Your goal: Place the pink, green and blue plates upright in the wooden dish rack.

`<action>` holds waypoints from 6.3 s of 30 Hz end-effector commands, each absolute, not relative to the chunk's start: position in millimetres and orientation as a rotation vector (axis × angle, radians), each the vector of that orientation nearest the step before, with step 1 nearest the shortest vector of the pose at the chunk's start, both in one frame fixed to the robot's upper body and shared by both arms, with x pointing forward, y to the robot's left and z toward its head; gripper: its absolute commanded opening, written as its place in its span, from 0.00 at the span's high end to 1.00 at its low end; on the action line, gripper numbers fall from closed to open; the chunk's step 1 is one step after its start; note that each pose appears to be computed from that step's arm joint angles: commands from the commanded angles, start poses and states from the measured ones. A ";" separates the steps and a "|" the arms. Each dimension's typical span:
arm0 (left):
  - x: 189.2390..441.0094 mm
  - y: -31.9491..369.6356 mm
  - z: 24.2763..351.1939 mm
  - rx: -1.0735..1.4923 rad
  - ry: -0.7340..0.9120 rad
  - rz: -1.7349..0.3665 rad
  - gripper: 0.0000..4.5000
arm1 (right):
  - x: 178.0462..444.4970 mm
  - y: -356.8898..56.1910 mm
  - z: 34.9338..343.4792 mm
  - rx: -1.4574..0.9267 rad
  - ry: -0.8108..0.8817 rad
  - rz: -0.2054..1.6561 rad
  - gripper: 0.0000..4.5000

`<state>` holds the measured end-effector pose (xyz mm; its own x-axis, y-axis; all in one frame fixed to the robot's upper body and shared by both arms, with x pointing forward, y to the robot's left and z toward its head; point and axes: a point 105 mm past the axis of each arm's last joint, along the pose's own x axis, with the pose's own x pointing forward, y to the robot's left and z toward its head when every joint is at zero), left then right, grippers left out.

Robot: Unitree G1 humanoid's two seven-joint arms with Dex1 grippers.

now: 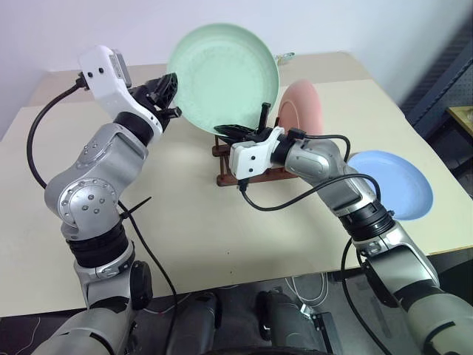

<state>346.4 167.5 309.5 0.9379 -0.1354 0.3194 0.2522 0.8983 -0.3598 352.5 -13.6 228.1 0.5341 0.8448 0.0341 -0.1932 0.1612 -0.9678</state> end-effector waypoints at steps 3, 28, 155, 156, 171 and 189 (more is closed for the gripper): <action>327.7 233.6 342.2 -0.312 -0.522 0.039 0.46 | 343.7 -32.0 261.9 -0.933 -0.732 0.756 1.00; 295.8 169.8 152.9 0.077 -0.069 -0.388 0.46 | 318.9 -59.2 279.7 0.521 -0.286 0.894 1.00; 321.4 200.8 126.2 0.264 -0.097 -0.243 0.45 | 299.8 -7.8 334.2 0.891 -0.130 0.962 1.00; 322.0 199.5 125.9 0.267 -0.096 -0.252 0.45 | 299.9 -6.0 333.2 0.891 -0.119 0.968 1.00; 332.5 143.3 101.2 0.125 0.071 -0.558 0.45 | 298.0 0.7 331.6 0.870 -0.106 0.979 1.00; 318.5 72.8 88.8 0.008 0.168 -0.889 0.45 | 303.2 -1.8 328.5 0.831 -0.125 0.946 1.00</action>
